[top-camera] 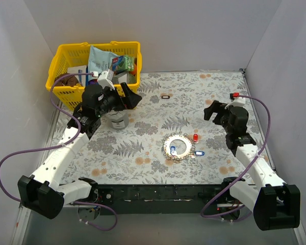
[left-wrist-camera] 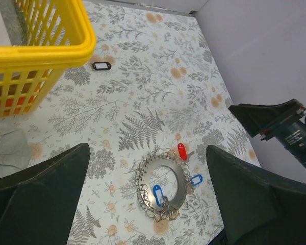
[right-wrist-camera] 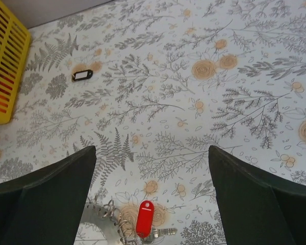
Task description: Put the keys on the keyring
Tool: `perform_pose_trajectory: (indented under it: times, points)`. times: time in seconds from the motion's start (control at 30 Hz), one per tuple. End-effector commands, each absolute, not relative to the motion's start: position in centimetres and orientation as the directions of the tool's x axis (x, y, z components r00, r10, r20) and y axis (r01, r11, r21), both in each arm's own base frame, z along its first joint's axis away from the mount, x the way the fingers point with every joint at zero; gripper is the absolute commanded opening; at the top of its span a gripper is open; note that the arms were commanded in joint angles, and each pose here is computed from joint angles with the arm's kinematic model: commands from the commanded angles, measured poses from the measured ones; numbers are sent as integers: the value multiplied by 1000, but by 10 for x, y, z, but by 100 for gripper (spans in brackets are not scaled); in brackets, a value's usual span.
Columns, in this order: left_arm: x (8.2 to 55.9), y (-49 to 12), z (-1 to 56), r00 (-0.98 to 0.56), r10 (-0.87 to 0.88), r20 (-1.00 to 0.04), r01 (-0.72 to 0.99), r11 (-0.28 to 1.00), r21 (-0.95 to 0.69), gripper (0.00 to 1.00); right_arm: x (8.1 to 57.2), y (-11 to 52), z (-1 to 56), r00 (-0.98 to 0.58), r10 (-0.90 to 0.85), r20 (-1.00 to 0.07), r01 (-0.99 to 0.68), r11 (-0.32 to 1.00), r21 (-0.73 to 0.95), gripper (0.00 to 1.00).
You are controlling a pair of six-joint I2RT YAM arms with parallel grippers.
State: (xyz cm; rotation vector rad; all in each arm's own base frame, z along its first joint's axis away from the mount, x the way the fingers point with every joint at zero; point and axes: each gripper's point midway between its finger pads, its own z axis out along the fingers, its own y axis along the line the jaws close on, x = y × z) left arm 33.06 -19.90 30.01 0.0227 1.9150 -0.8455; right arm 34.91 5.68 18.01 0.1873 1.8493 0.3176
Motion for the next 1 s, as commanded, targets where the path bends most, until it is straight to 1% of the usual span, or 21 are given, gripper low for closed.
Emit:
perform_pose_trajectory:
  times: [0.0, 0.07, 0.1, 0.17, 0.2, 0.23, 0.27, 0.3, 0.33, 0.43, 0.5, 0.57, 0.6, 0.7, 0.73, 0.77, 0.8, 0.9, 0.97]
  points:
    - [331, -208, 351, -402, -372, -837, 471, 700, -537, 98, 342, 77, 183, -380, 286, -879, -98, 933, 346, 98]
    - [337, -202, 353, -391, -437, -810, 417, 700, -579, 98, 337, 86, 176, -422, 262, -868, -115, 934, 337, 98]
    - [345, -193, 355, -360, -470, -806, 367, 723, -585, 98, 335, 90, 175, -432, 252, -866, -128, 933, 336, 98]
    - [350, -188, 367, -328, -501, -801, 343, 727, -595, 98, 330, 105, 172, -464, 223, -858, -159, 931, 328, 98]
    - [354, -184, 371, -320, -541, -778, 300, 720, -625, 98, 328, 110, 170, -478, 210, -853, -166, 932, 322, 98]
    - [353, -185, 375, -321, -545, -775, 308, 713, -629, 98, 324, 115, 162, -516, 188, -836, -167, 935, 314, 98]
    - [349, -187, 382, -313, -527, -790, 345, 712, -612, 98, 322, 124, 163, -518, 166, -839, -184, 937, 298, 98]
    - [345, -192, 386, -298, -471, -830, 407, 724, -557, 98, 320, 127, 160, -528, 147, -837, -189, 940, 285, 98]
    - [330, -209, 389, -324, -402, -857, 526, 676, -516, 98, 316, 134, 158, -534, 123, -837, -202, 942, 268, 98]
    - [318, -219, 392, -314, -386, -867, 609, 619, -496, 98, 309, 140, 151, -562, 71, -824, -215, 949, 229, 98]
    - [311, -227, 392, -283, -345, -895, 684, 582, -440, 98, 305, 144, 146, -582, 41, -812, -226, 951, 210, 98]
    - [309, -233, 380, -302, -317, -899, 711, 553, -434, 98, 294, 150, 134, -613, -7, -790, -243, 953, 180, 98]
    - [311, -236, 376, -311, -311, -898, 712, 550, -436, 98, 291, 152, 128, -631, -24, -776, -245, 955, 170, 98]
    - [319, -252, 350, -409, -248, -878, 704, 526, -477, 98, 278, 158, 107, -683, -75, -726, -252, 958, 138, 98]
    - [322, -255, 338, -437, -217, -873, 683, 551, -479, 98, 273, 159, 100, -699, -84, -710, -256, 957, 138, 98]
    - [330, -263, 333, -434, -182, -882, 677, 580, -453, 98, 269, 160, 95, -716, -87, -693, -256, 956, 145, 98]
    - [331, -270, 320, -447, -152, -881, 636, 639, -433, 98, 266, 160, 89, -731, -91, -676, -250, 958, 142, 98]
    - [333, -294, 303, -458, -83, -885, 612, 692, -382, 98, 256, 155, 73, -766, -106, -635, -241, 962, 130, 97]
    - [333, -304, 294, -475, -62, -878, 602, 704, -376, 98, 253, 152, 67, -778, -110, -618, -231, 965, 120, 96]
